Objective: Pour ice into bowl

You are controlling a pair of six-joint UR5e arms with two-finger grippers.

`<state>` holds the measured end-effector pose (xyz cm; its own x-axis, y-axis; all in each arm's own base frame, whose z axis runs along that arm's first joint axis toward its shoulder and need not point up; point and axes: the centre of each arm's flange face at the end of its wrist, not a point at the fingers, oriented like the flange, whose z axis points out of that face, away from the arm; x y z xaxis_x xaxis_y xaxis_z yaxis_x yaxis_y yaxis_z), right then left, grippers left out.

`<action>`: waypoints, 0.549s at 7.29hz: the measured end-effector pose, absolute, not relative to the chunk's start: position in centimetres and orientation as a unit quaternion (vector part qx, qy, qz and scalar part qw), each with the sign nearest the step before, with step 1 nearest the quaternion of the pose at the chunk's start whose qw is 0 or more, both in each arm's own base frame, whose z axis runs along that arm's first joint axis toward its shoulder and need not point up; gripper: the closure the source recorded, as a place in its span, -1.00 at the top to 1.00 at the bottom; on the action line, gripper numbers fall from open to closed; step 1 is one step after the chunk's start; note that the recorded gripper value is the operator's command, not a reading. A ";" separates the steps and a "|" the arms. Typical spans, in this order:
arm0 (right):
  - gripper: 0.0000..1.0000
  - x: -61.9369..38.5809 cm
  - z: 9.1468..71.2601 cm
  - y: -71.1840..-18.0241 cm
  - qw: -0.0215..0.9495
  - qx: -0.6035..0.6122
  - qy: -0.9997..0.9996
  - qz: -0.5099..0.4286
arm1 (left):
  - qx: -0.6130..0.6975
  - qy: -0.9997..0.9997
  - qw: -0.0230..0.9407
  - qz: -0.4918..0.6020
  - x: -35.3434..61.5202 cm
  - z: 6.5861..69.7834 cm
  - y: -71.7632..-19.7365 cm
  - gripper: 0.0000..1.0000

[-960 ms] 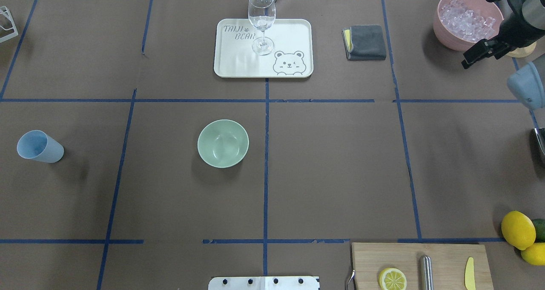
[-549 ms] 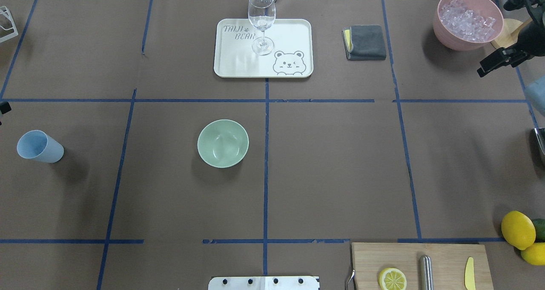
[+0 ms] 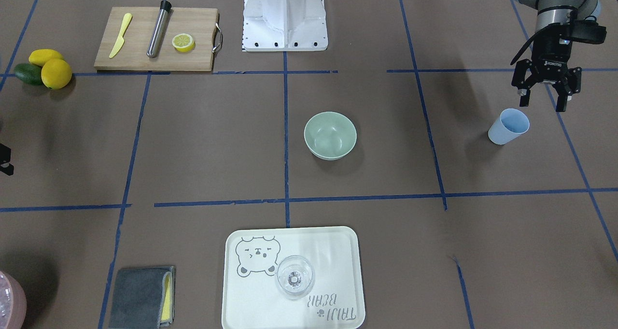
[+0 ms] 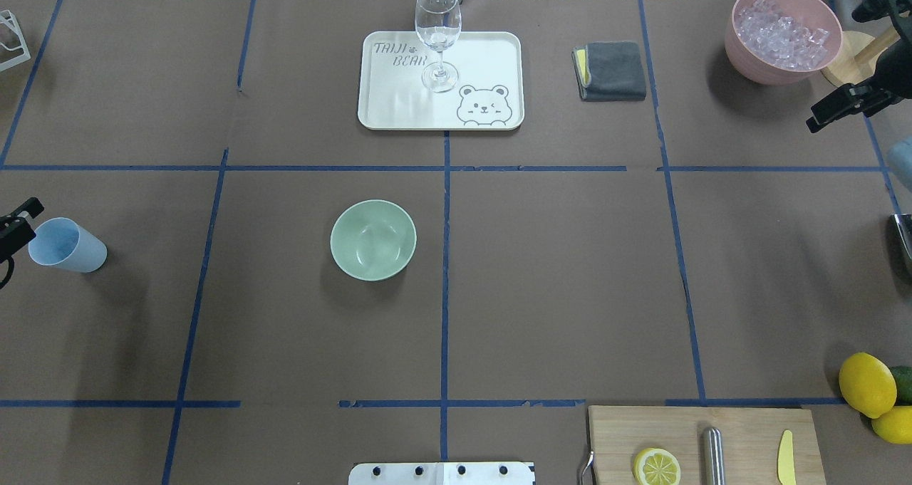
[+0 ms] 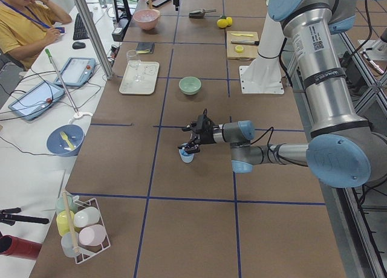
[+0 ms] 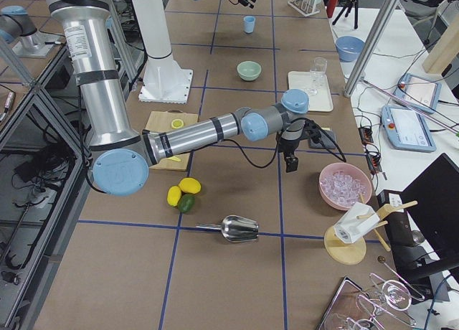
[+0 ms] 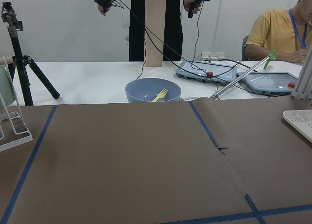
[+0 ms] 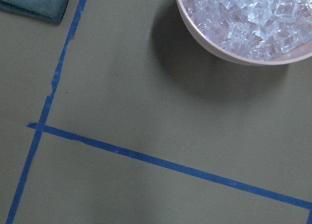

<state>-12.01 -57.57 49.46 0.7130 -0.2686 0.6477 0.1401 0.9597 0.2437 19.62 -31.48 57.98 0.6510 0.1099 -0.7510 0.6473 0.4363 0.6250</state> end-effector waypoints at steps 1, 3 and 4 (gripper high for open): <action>1.00 -11.8 49.4 -57.4 0.921 0.089 -0.362 -0.109 | 0.506 0.370 0.757 -0.186 20.9 59.0 -30.5 1.00; 1.00 -11.7 49.5 -57.1 0.922 0.089 -0.362 -0.107 | 0.520 0.355 0.753 -0.192 23.2 60.6 -29.1 1.00; 1.00 -11.7 49.6 -57.1 0.922 0.088 -0.362 -0.106 | 0.528 0.348 0.751 -0.191 24.6 61.4 -28.7 1.00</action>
<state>-11.66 -57.06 49.59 0.7151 -0.2594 0.6491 0.1321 0.9620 0.2389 24.60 -28.66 61.44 0.6848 0.0806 -0.7242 0.6539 0.3707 0.6596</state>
